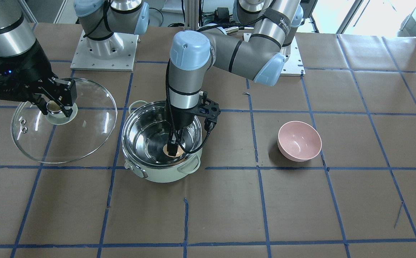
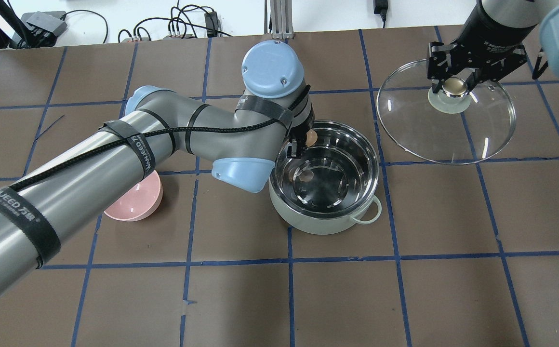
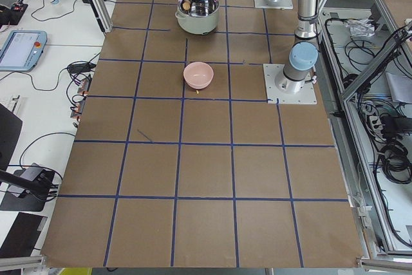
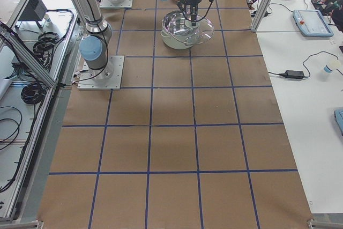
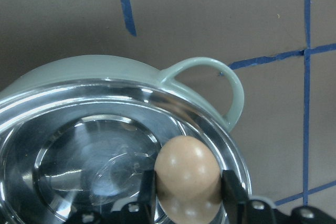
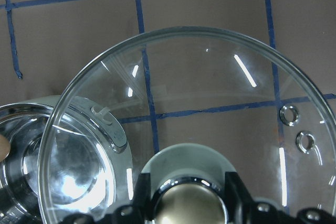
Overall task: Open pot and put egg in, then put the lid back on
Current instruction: 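Carry the egg with the left gripper over the open pot, then lower the egg into the pot and open the left gripper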
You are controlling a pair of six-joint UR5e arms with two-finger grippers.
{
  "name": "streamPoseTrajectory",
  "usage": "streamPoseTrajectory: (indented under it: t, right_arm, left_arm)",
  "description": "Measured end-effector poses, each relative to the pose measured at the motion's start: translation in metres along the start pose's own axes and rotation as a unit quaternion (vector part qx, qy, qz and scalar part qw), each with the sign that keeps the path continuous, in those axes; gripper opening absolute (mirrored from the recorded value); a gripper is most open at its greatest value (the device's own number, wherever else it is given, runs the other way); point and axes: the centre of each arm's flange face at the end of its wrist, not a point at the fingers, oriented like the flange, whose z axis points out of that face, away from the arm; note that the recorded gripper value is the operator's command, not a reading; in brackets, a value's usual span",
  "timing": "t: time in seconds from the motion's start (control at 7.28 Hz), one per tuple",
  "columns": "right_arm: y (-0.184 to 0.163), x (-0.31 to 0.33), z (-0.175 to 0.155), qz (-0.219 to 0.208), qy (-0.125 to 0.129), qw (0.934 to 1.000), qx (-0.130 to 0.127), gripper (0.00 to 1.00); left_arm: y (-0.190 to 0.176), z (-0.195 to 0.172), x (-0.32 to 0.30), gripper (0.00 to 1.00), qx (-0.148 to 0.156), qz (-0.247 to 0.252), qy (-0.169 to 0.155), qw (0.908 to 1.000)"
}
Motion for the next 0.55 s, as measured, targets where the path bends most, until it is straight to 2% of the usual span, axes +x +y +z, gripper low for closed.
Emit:
streamPoseTrajectory:
  t: [0.27,0.41,0.55]
  right_arm:
    - [0.001,0.000,0.000,-0.001,-0.001,1.0000,-0.001,0.31]
    - [0.001,-0.001,0.001,-0.001,-0.001,1.0000,-0.001,0.31]
    - [0.001,-0.001,0.001,-0.001,-0.002,1.0000,-0.002,0.31]
  left_arm:
    - [0.009,0.008,-0.005,0.17,-0.001,0.003,-0.005,1.0000]
    - [0.013,0.017,-0.007,0.36,-0.001,0.005,-0.010,0.9999]
    - [0.016,0.025,-0.009,0.67,-0.001,0.008,-0.013,0.9999]
